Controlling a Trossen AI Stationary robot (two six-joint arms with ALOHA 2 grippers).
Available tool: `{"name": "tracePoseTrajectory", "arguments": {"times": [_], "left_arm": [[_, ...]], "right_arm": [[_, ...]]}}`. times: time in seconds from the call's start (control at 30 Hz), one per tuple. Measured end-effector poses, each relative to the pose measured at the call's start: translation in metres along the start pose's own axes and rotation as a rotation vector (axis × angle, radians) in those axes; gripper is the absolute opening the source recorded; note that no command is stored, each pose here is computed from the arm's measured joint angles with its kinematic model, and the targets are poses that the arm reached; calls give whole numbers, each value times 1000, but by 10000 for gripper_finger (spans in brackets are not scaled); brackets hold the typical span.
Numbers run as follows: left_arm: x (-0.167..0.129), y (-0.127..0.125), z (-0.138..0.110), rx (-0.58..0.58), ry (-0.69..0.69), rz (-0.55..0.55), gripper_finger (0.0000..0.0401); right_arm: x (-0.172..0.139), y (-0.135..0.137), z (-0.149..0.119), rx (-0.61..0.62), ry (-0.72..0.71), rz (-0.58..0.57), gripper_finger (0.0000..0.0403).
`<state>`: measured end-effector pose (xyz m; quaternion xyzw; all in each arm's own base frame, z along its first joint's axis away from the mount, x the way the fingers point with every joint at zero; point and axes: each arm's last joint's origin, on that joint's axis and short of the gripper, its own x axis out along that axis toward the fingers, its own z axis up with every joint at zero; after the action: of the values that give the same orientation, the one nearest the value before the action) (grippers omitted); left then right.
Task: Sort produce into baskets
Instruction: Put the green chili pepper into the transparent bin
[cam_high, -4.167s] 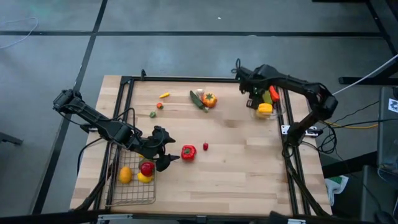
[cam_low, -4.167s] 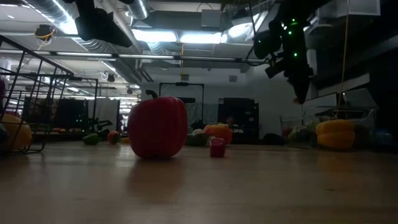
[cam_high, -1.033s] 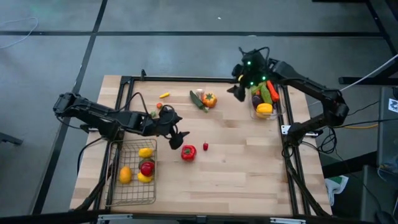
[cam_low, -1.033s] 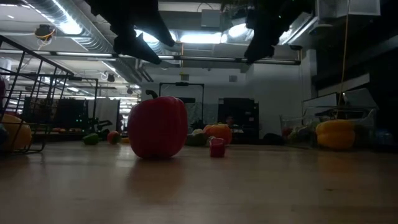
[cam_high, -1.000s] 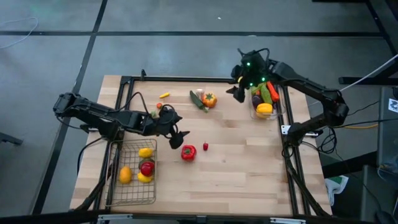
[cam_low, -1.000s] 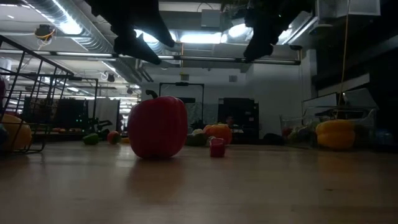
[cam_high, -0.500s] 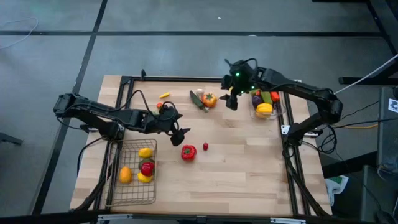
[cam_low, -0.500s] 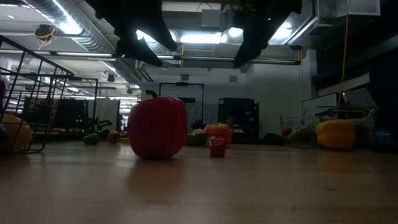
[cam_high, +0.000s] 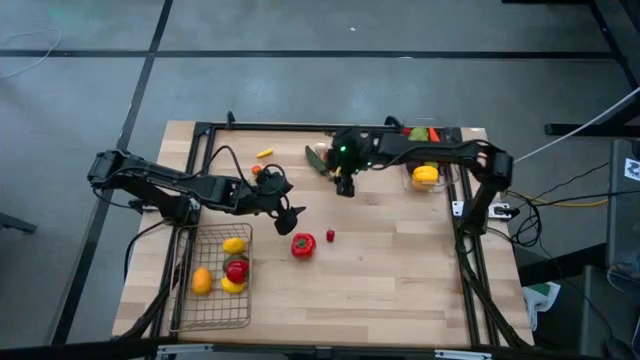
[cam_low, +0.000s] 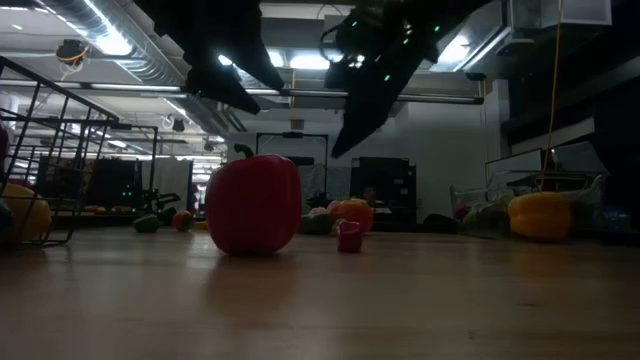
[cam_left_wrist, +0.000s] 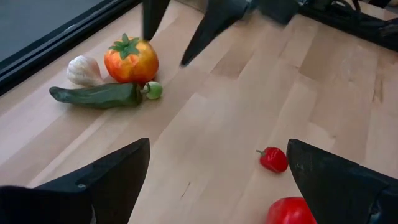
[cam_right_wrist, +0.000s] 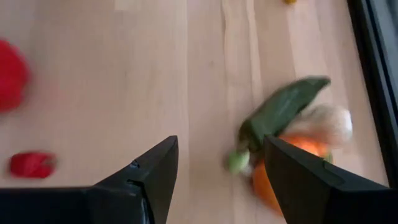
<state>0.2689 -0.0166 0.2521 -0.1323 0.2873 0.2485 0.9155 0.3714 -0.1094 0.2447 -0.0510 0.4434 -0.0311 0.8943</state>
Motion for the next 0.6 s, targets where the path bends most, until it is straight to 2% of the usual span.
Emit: {"name": "tracePoseTrajectory", "arguments": {"times": [0.27,0.47,0.6], "left_arm": [[-1,-1,-1,10,6,-3,374],[-3,-6,-5,27,15,-17,375],[-5,-8,-6,33,17,-25,375]], "right_arm": [[46,2,0,-45,-7,-113,232],[66,-5,-1,-37,-17,-246,232],[77,-5,-3,-36,-30,-262,232]]}}
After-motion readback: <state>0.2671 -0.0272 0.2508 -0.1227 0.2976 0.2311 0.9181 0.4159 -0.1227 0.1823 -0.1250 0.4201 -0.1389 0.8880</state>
